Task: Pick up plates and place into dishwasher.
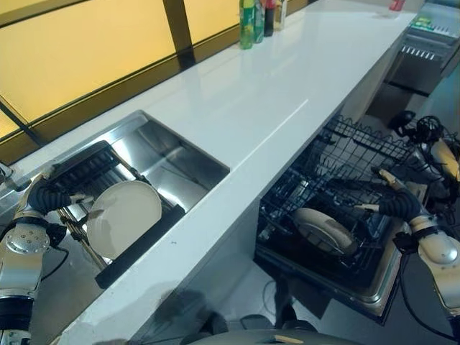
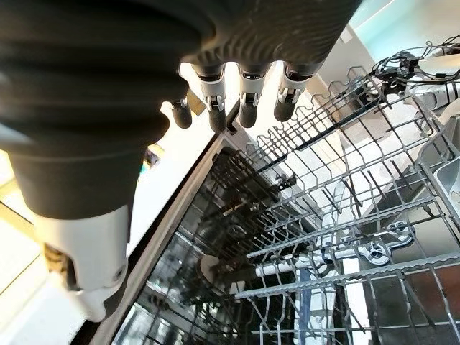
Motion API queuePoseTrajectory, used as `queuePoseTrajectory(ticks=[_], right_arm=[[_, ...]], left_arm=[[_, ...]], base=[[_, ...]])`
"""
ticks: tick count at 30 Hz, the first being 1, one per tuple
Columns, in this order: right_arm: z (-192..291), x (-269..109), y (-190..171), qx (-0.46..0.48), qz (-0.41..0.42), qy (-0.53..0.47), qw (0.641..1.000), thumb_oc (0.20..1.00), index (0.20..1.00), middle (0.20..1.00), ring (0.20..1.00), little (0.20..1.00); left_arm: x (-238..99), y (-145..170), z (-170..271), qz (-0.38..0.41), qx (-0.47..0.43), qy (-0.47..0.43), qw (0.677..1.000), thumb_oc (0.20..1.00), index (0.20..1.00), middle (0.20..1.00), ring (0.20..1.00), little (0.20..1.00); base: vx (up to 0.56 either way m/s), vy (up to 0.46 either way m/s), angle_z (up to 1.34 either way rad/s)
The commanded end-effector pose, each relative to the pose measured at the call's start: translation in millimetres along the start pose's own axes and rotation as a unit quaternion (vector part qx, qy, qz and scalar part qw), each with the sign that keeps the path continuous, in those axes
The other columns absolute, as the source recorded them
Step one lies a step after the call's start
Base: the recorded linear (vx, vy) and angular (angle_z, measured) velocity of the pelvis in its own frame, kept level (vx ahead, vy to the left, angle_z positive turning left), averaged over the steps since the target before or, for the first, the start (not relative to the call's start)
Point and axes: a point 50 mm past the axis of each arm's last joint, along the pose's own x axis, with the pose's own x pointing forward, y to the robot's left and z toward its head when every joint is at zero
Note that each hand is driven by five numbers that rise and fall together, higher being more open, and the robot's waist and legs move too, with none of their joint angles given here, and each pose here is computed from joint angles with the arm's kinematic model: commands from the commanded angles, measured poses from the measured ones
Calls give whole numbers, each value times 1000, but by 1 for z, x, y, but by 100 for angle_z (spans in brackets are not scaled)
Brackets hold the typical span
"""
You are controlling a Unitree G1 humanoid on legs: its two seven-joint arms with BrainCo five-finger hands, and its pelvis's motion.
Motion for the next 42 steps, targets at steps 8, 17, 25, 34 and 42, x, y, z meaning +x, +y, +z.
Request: queuePoseTrajectory(ticks=[8, 17, 25, 34, 42], right_arm=[[31, 15, -32, -28, -32, -73, 996, 1000, 1000, 1000, 1000, 1000], [35, 17, -34, -34, -30, -82, 996, 1000, 1000, 1000, 1000, 1000], [48, 24, -42, -43, -40, -103, 993, 1000, 1000, 1000, 1000, 1000], [52, 25, -41, -47, -36, -114, 992, 1000, 1000, 1000, 1000, 1000], [47, 23, -32, -50, -23, -106, 993, 1000, 1000, 1000, 1000, 1000]], left_arm=[[20, 20, 29, -68, 51, -41, 996, 1000, 1000, 1000, 1000, 1000], [30, 19, 23, -52, 53, -19, 997, 1000, 1000, 1000, 1000, 1000], [38, 20, 15, -66, 82, 29, 994, 1000, 1000, 1000, 1000, 1000], [34, -4, 11, -217, -75, 25, 973, 1000, 1000, 1000, 1000, 1000], [18, -30, 18, -369, -147, -11, 918, 1000, 1000, 1000, 1000, 1000]], base=[[41, 73, 0], [24, 78, -1], [-35, 74, -3], [4, 20, -3], [34, -8, 5]])
